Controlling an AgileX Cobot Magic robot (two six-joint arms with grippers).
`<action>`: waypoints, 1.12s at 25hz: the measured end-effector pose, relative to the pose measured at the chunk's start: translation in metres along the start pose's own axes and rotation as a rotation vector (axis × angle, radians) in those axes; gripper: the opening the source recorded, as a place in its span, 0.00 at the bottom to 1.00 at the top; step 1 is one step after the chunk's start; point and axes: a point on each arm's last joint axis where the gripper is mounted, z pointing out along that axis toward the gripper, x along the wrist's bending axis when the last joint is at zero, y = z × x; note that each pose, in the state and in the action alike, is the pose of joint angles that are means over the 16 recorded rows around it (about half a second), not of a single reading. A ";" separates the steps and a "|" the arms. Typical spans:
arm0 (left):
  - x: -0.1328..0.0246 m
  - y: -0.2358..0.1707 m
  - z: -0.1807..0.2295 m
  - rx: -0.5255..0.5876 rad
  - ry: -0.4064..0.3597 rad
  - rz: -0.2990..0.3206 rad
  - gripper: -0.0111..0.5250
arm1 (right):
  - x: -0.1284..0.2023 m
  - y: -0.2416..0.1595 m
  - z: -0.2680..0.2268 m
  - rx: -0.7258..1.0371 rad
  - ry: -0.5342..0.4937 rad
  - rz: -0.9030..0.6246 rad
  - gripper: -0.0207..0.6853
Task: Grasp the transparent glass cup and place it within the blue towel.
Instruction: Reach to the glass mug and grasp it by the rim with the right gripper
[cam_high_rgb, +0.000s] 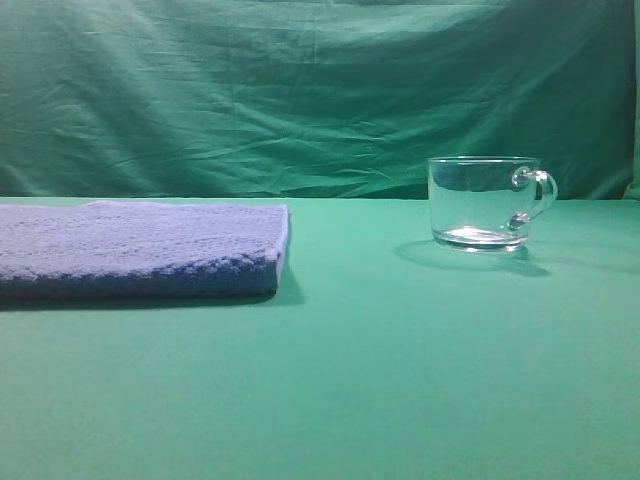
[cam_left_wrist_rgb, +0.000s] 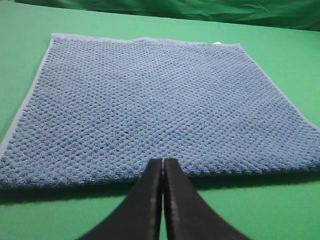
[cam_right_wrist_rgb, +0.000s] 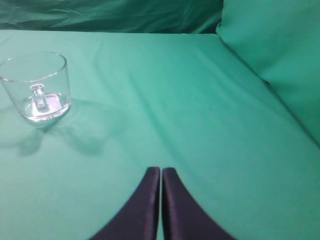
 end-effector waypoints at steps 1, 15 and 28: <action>0.000 0.000 0.000 0.000 0.000 0.000 0.02 | 0.000 0.002 0.000 -0.020 0.003 0.009 0.03; 0.000 0.000 0.000 0.000 0.000 0.000 0.02 | 0.003 0.077 -0.015 -0.287 0.086 0.146 0.03; 0.000 0.000 0.000 0.000 0.000 0.000 0.02 | 0.017 0.158 0.037 0.240 0.146 0.014 0.03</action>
